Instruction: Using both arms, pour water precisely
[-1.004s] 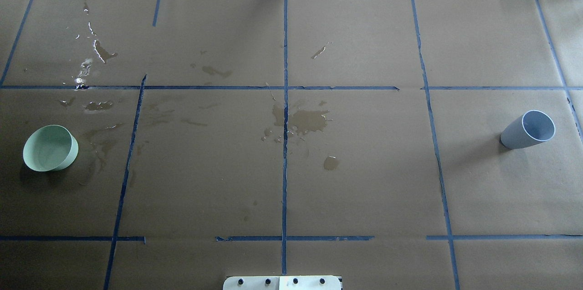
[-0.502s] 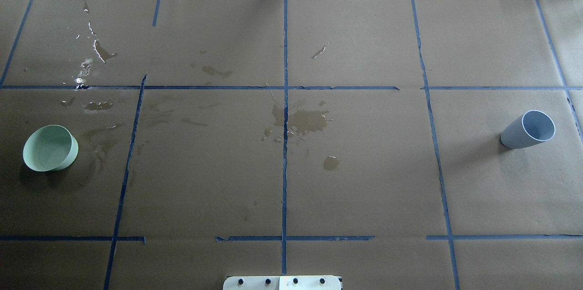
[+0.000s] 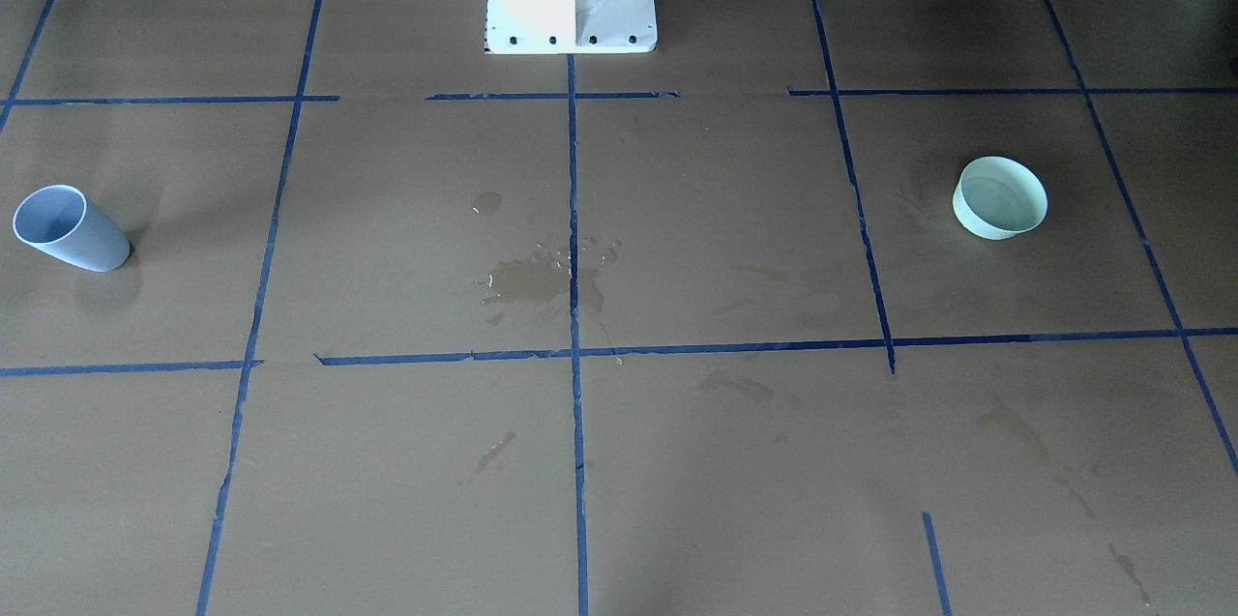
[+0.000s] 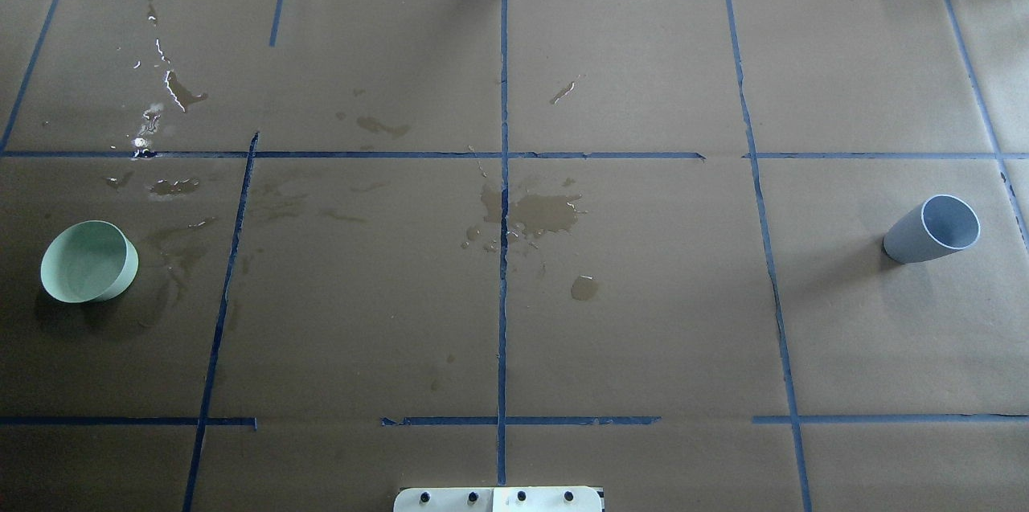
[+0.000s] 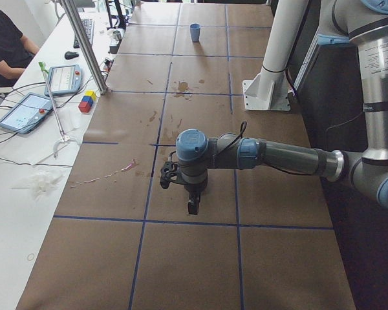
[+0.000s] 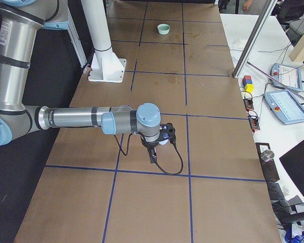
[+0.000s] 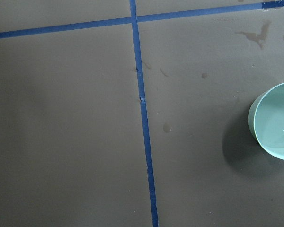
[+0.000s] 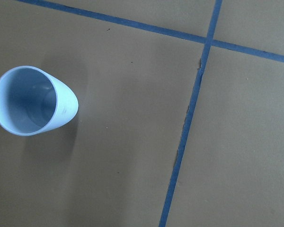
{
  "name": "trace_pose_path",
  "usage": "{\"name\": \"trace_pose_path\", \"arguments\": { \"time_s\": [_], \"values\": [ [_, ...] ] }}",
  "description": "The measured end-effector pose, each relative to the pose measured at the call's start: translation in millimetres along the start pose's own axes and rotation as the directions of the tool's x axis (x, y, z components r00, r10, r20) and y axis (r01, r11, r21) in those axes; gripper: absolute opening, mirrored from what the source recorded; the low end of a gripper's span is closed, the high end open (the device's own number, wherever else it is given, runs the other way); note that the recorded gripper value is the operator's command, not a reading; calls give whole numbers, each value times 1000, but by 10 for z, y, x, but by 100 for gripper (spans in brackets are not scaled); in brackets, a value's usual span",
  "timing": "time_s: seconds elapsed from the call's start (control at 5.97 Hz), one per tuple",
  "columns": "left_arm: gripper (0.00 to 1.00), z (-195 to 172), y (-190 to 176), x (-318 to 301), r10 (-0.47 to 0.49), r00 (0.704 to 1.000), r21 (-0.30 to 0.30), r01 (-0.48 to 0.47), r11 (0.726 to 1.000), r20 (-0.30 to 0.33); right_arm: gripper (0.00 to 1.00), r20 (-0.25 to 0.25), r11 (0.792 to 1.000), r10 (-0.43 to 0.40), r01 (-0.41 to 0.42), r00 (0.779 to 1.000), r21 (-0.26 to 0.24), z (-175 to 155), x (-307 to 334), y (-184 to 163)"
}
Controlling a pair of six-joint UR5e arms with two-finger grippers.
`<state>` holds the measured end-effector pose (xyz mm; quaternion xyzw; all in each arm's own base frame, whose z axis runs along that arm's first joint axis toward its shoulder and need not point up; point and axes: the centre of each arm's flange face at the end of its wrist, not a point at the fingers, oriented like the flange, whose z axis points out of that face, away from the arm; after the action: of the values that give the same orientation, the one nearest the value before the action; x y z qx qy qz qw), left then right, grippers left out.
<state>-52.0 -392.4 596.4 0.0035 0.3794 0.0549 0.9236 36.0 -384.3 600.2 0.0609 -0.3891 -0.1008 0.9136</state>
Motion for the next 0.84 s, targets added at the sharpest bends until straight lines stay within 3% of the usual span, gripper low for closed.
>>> {"name": "trace_pose_path", "arguments": {
  "time_s": [0.84],
  "values": [
    [100,33,16,-40,-12,1000,-14,12,1000,5,100,5,1000,-3,3,1000,9,-100,-109,-17]
  ]
}}
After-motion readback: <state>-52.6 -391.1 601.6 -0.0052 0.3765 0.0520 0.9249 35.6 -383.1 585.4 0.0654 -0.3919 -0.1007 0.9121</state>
